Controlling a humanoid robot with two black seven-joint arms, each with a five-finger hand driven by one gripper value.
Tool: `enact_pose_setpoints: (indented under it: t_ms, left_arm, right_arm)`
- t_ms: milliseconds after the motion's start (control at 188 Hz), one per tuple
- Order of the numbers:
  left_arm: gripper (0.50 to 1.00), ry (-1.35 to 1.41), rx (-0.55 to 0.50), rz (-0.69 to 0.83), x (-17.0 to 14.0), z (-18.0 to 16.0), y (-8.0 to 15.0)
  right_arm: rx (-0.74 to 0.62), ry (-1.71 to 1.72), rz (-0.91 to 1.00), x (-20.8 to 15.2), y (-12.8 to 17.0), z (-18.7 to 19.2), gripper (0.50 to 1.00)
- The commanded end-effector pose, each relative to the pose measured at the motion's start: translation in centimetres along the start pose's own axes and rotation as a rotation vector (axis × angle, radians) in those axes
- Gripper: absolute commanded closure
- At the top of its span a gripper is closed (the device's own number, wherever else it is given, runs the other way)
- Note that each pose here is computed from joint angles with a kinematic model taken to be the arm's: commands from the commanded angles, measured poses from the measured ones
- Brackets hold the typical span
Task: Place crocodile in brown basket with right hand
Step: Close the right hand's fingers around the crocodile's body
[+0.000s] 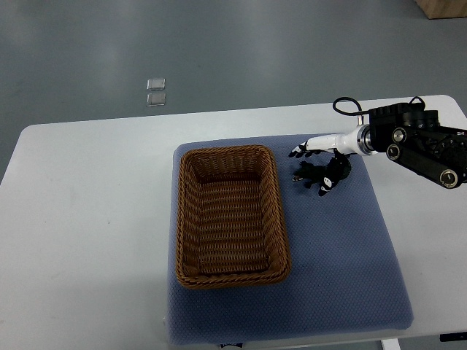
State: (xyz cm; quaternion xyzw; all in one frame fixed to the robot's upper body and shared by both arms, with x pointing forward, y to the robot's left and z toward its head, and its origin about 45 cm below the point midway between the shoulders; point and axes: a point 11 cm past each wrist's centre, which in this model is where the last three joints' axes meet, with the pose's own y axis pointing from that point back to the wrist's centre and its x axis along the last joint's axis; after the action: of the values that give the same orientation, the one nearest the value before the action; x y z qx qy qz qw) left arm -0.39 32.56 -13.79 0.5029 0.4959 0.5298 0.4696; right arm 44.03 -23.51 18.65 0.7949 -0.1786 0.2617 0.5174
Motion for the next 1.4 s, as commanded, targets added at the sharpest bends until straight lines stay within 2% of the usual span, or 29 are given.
enact_pose_setpoints:
  t_ms: [0,80,213,384,443,528,576,635,693,752,789,1141,1392]
  left_arm:
    - [0.500,0.000,0.003,0.000,0.0,-0.1,0.0]
    - [0.500,0.000,0.001,0.001,0.0,-0.1,0.0]
    - [0.500,0.000,0.001,0.001,0.0,-0.1,0.0]
    - [0.500,0.001,0.003,0.002,0.0,-0.2,0.0]
    - [0.500,0.001,0.003,0.002,0.0,-0.2,0.0]
    - [0.500,0.001,0.003,0.002,0.0,-0.2,0.0]
    - [0.500,0.001,0.003,0.003,0.1,-0.2,0.0]
    - [0.500,0.001,0.003,0.008,0.2,-0.2,0.0]
    - [0.500,0.001,0.004,0.008,0.2,-0.2,0.0]
    - [0.500,0.001,0.003,0.008,0.2,-0.2,0.0]
    - [0.500,0.001,0.003,0.008,0.2,-0.2,0.0]
    - [0.500,0.001,0.003,0.009,0.3,-0.2,0.0]
    - [0.500,0.001,0.003,0.009,0.3,-0.2,0.0]
  right_arm:
    - [-0.003,0.000,0.003,-0.1,0.0,0.1,0.550]
    - [-0.008,0.002,0.009,0.0,0.0,0.2,0.566]
    - [-0.013,0.008,0.009,-0.3,-0.2,0.3,0.636]
    - [-0.018,0.007,0.008,-0.5,-0.2,0.5,0.677]
    - [-0.028,0.005,0.007,-0.8,-0.3,0.9,0.740]
    - [-0.036,0.003,0.016,-0.9,-0.4,1.2,0.785]
    - [-0.037,0.005,0.016,-0.9,-0.4,1.3,0.838]
    - [-0.038,0.005,0.015,-1.0,-0.4,1.3,0.873]
    - [-0.038,0.006,0.016,-1.0,-0.4,1.3,0.942]
    - [-0.040,0.010,0.013,-1.0,-0.4,1.3,0.965]
    - [-0.040,0.010,0.013,-1.0,-0.4,1.3,1.000]
    - [-0.047,0.007,0.032,0.1,0.4,1.7,1.000]
    - [-0.049,0.017,0.068,3.0,2.1,1.6,1.000]
